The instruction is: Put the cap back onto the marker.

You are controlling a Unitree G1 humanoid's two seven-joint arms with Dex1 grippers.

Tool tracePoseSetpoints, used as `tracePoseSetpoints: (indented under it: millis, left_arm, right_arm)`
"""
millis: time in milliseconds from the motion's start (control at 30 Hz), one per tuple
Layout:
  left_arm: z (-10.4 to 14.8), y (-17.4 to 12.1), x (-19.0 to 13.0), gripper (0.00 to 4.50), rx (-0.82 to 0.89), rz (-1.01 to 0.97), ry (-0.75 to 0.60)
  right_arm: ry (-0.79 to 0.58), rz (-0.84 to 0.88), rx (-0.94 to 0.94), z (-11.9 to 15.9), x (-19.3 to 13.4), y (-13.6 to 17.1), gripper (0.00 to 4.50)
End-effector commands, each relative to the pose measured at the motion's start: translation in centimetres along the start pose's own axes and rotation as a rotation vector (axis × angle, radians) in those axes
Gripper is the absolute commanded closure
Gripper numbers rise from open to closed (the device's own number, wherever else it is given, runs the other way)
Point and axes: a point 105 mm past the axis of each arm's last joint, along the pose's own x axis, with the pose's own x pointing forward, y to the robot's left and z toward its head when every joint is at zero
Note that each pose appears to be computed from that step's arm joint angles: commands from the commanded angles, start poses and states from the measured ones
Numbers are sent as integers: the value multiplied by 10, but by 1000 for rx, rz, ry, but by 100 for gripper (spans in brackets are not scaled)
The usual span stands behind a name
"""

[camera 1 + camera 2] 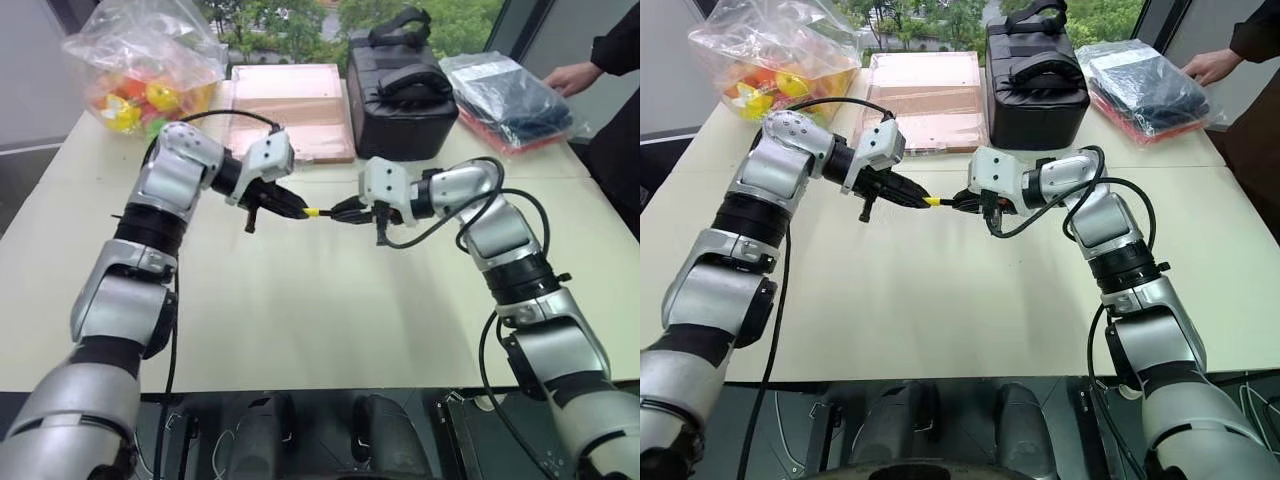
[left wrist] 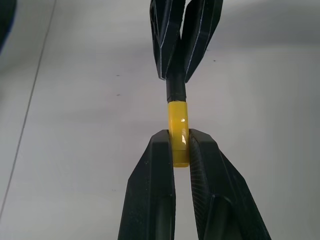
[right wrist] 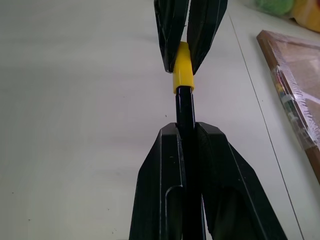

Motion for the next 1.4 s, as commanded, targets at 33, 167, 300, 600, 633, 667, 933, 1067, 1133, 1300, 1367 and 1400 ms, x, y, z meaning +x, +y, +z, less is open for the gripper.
tracePoseSetpoints:
  millis: [33,167,300,600,633,667,933,1067,1133,1300,1367,1400]
  left_arm:
    - [25,-1,14,447,110,-24,-53]
    - [28,0,20,447,160,1,-53]
    - [26,-2,22,447,213,-4,-11]
    - [19,-10,30,447,251,-41,34]
    - [20,-10,30,447,244,-43,24]
    - [20,-11,31,447,237,-44,14]
    - [17,0,25,447,232,30,12]
    - [14,2,23,447,237,53,14]
    - [14,3,23,447,240,61,13]
    - [14,4,23,447,242,64,8]
    - [13,6,22,447,240,74,9]
    - [13,6,22,447,239,76,11]
  right_arm:
    - [-133,3,-86,41,7,1,450]
    - [-142,12,-84,45,9,2,450]
    - [-137,29,-85,44,12,6,450]
    - [-147,36,-92,50,18,6,450]
    - [-150,34,-88,50,19,6,450]
    - [-149,32,-88,50,19,5,450]
    - [-121,23,-74,41,12,4,450]
    - [-108,19,-67,36,9,3,450]
    - [-103,18,-65,34,9,3,450]
    - [-101,18,-65,34,8,3,450]
    - [-99,16,-65,33,9,3,450]
    - [-98,17,-64,32,9,3,450]
